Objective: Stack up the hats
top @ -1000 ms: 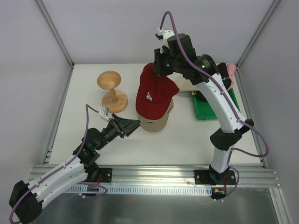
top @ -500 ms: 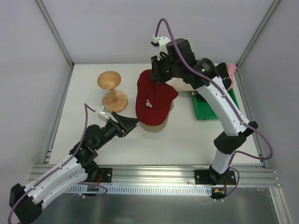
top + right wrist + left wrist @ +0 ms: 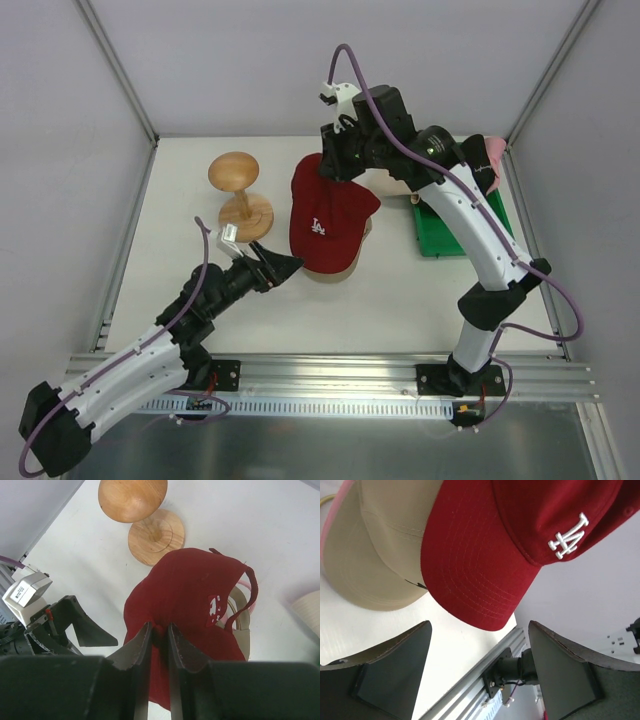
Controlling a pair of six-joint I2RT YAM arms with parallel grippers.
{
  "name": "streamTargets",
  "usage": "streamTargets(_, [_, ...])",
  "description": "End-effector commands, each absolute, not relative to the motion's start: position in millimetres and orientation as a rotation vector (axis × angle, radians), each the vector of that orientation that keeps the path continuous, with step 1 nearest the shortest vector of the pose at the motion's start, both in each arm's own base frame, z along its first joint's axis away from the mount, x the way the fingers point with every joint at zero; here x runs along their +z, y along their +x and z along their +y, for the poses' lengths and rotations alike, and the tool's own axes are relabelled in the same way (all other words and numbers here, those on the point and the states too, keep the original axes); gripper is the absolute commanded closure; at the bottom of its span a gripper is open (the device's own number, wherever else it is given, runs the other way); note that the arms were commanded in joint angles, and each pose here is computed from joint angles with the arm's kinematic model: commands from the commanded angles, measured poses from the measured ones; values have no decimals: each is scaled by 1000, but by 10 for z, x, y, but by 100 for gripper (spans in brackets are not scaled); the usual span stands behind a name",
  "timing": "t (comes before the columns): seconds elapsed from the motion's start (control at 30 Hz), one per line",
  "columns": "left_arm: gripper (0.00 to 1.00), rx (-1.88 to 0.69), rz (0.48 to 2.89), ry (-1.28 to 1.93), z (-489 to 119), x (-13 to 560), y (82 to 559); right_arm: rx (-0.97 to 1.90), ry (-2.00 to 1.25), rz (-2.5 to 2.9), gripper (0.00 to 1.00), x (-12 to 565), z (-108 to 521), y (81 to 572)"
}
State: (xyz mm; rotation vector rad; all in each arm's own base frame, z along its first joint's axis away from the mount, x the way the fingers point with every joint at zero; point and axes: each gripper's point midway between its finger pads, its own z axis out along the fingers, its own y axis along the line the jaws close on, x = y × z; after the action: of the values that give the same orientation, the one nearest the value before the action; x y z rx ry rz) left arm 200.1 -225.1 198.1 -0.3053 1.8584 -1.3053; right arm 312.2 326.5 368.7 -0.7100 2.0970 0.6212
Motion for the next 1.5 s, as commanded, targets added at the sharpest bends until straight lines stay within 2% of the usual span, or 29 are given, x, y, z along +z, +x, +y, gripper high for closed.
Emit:
streamTargets(0.0, [21, -1367, 1744, -173, -2327, 2108, 2009, 667, -730, 2021, 94, 3889, 3296, 3073])
streamTargets(0.07, [17, -1385, 1749, -174, -2347, 2010, 2035, 674, -731, 2025, 94, 3881, 3299, 3052])
streamTargets(0.5, [18, -1466, 1645, -127, -2334, 2102, 2097, 745, -710, 2012, 97, 3900, 3312, 2947])
streamTargets(0.87, [23, -1469, 1667, -136, -2336, 1997, 2098, 738, -703, 2036, 98, 3784, 3311, 2962])
streamTargets(1.3, [23, -1404, 1728, -132, -2306, 1740, 2142, 756, -695, 2032, 98, 3806, 3328, 2944])
streamTargets(1.47, [25, -1443, 1688, -131, -2317, 1810, 2161, 756, -699, 2045, 98, 3758, 3338, 2940])
